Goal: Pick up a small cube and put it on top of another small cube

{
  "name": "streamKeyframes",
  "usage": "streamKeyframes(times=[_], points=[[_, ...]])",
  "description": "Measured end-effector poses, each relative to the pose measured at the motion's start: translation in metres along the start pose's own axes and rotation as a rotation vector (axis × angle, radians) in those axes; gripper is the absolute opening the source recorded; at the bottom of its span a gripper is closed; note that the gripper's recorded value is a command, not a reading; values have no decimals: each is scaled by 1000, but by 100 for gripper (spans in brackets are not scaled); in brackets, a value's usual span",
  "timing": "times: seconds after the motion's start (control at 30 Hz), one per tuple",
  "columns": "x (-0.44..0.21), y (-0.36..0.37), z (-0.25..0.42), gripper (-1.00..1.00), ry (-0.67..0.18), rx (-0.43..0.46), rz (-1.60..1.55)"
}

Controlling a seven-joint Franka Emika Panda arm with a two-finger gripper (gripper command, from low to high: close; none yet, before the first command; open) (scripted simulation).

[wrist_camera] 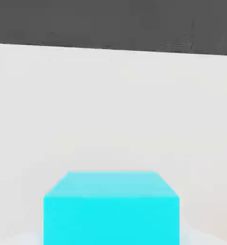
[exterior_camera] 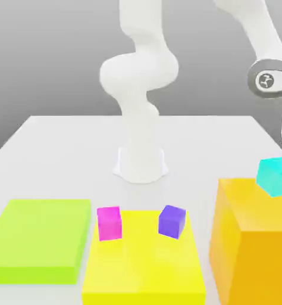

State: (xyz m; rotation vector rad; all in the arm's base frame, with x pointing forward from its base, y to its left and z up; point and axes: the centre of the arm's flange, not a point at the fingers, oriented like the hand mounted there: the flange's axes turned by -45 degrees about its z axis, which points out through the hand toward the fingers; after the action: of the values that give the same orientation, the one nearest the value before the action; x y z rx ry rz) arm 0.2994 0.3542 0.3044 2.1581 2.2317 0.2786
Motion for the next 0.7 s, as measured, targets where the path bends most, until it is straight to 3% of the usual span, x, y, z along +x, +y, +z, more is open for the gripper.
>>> streamKeyframes(times=[0.23, 0.3, 0.5, 0.7], points=[[-40, 77, -72, -100, -17, -105, -183], [-78, 101, -83, -100, -45, -114, -158], [-230, 129, -76, -100, -123, -50, 131], [-385, 90, -56, -100, -153, 64, 512]])
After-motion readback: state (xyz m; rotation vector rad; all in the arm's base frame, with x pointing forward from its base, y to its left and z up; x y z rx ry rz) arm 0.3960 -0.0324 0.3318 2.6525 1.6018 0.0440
